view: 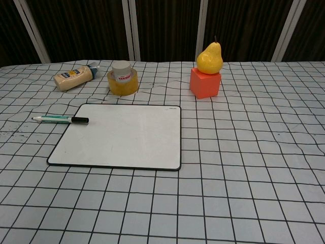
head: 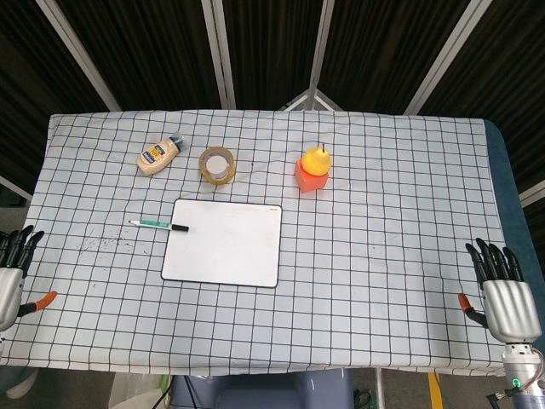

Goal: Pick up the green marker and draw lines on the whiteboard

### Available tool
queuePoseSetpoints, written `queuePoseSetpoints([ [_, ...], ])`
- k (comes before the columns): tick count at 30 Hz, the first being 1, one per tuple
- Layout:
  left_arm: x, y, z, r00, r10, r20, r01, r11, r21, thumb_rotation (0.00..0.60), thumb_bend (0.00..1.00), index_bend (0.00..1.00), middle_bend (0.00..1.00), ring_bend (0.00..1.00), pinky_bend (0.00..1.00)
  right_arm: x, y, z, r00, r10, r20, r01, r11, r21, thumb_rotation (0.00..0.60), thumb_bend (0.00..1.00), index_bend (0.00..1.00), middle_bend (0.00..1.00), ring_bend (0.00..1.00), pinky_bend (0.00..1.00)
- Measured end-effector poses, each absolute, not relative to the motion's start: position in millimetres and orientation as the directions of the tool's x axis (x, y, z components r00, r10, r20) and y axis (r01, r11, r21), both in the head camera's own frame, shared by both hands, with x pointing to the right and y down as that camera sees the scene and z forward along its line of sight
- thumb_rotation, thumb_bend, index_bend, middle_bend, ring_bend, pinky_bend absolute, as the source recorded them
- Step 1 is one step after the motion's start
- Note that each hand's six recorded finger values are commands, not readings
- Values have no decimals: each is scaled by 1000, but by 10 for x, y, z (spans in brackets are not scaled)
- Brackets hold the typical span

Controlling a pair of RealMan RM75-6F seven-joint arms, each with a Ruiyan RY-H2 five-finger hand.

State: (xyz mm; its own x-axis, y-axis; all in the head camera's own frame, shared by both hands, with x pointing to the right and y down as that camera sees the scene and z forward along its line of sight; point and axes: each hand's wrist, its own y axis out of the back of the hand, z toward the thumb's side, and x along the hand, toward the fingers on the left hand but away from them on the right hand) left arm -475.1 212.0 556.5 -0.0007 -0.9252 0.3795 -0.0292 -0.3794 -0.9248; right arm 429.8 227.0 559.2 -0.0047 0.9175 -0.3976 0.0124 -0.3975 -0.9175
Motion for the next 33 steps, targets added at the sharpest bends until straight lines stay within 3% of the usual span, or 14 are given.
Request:
queuePoseSetpoints([
  [22,-4716,2070,5617,-3,-915,403,-28,-402,-915,600,67,7,0,0,0,4285,2290,5595,-6,914,-405,32,-405,-914,600,324,0,0,0,36],
  [25,-4657,2004,5637,4,-915,404,-29,-404,-915,600,89,95,0,0,33,4278,2292,5598,-2,913,-408,40,-408,-912,600,324,0,0,0,36],
  [28,-4582,1888,5665,11,-916,401,-31,-401,-916,600,149,249,35,3,81,4271,2293,5600,1,912,-411,46,-410,-911,600,324,0,0,0,36],
  [33,-4417,1601,5793,15,-914,405,-21,-405,-914,600,226,379,88,7,89,4251,2293,5611,7,908,-418,67,-418,-906,600,325,0,0,0,36],
])
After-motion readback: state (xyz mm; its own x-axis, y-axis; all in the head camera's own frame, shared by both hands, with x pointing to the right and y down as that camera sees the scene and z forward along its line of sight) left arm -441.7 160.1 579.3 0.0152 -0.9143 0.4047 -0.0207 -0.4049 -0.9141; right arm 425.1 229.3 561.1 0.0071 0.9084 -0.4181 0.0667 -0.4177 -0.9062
